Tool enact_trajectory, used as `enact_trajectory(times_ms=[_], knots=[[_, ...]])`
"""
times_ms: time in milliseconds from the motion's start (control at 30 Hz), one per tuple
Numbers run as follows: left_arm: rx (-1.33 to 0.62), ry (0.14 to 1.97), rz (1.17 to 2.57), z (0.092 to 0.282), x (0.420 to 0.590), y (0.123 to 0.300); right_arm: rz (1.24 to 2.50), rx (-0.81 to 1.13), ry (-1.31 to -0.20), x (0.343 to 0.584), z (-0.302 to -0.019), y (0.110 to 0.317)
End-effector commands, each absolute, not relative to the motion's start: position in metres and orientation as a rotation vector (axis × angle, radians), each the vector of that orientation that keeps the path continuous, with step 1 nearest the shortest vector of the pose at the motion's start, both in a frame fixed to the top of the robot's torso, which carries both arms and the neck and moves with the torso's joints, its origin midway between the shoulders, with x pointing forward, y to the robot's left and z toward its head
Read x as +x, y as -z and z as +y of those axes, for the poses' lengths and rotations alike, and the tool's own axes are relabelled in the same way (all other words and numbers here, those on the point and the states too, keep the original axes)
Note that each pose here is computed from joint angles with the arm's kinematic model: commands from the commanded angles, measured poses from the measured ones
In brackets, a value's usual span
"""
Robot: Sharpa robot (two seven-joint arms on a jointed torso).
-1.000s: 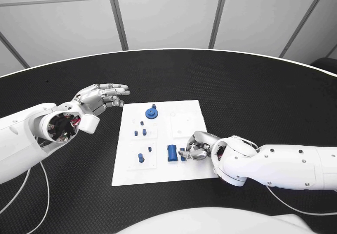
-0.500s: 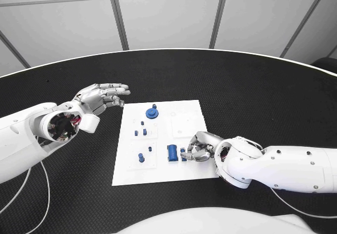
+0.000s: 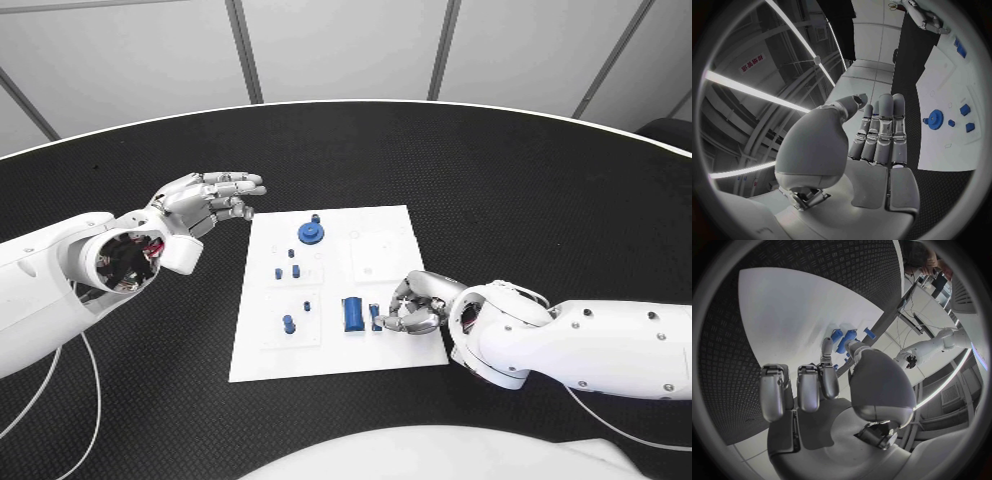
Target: Assemble the parts on the task board
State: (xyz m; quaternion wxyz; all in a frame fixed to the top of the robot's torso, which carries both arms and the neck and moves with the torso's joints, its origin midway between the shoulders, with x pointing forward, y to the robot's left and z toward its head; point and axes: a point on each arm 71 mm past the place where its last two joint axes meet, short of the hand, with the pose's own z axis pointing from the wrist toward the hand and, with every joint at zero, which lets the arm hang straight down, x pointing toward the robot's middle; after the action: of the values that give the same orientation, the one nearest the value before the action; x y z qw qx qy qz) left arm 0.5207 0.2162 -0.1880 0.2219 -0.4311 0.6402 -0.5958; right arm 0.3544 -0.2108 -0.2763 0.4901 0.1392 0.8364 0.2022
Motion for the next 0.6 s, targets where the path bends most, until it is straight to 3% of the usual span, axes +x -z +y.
enact_trajectory(times_ms=[33, 600], knots=[[-1.191, 1.647, 1.769, 0.2158, 0.5208, 0.1880, 2.036, 0.335, -0.487, 0.3538, -0.2131, 0.2764], [-1.191, 1.647, 1.768, 0.2165, 0.5209, 0.1881, 2.044, 0.328, -0.483, 0.3552, -0.2126, 0.2782]])
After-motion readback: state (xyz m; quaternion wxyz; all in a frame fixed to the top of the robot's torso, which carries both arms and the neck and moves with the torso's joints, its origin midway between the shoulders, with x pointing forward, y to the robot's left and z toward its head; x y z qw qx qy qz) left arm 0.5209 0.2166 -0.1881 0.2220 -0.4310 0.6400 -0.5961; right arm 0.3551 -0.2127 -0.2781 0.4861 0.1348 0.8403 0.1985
